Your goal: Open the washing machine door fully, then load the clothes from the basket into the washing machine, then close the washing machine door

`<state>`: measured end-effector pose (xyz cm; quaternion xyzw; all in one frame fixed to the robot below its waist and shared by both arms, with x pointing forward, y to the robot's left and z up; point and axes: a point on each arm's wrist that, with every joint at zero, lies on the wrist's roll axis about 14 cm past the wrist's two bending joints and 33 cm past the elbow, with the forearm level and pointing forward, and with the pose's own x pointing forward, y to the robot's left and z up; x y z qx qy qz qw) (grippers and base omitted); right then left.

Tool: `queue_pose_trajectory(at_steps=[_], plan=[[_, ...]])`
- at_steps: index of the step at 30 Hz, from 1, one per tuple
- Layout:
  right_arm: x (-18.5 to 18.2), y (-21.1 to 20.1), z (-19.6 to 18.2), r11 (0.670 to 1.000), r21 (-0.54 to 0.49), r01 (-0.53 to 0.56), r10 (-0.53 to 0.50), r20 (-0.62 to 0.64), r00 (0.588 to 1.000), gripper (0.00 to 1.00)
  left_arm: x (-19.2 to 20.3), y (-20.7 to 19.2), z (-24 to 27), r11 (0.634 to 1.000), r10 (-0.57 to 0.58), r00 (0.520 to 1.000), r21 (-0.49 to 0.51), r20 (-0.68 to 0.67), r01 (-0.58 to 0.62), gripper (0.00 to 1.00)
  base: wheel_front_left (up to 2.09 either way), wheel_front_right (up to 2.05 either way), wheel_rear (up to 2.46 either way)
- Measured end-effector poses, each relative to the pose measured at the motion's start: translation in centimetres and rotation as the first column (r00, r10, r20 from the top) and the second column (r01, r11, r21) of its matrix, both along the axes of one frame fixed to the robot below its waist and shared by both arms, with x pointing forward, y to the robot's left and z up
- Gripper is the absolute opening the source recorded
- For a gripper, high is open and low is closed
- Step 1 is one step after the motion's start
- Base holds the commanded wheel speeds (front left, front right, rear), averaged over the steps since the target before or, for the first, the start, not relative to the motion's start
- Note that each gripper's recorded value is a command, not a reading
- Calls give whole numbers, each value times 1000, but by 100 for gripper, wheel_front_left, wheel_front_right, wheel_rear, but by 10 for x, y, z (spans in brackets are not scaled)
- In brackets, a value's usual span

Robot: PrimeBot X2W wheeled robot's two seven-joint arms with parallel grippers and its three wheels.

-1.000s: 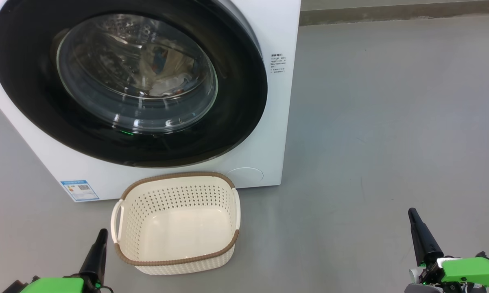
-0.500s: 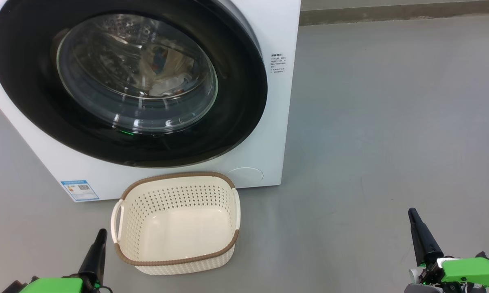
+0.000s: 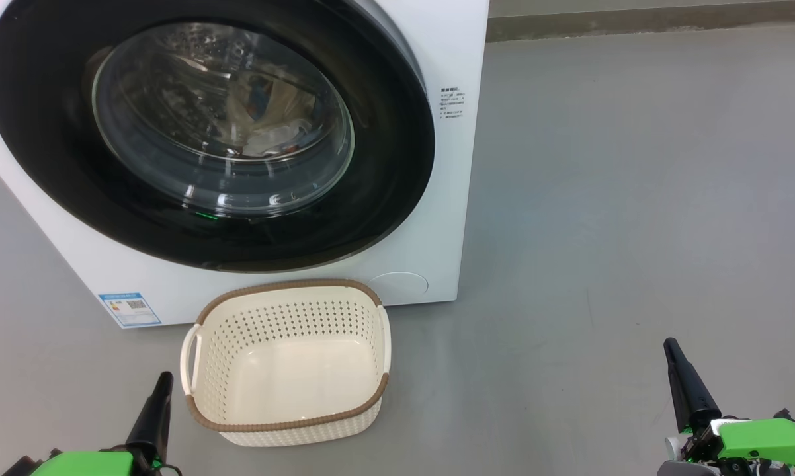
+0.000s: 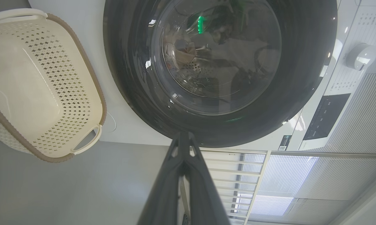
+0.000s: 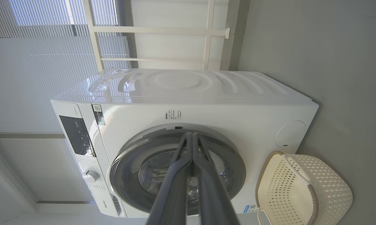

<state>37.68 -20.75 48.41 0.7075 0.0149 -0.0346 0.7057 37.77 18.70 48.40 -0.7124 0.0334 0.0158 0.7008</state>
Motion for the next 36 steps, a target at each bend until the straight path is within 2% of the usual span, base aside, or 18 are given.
queue_pose_trajectory(at_steps=[36], plan=[[0, -1, 0, 1000, 4, 1, -1, 1, 1000, 0, 0, 1, 0, 1000, 3, 1000, -2, 1, -3, 0, 0, 0, 0]])
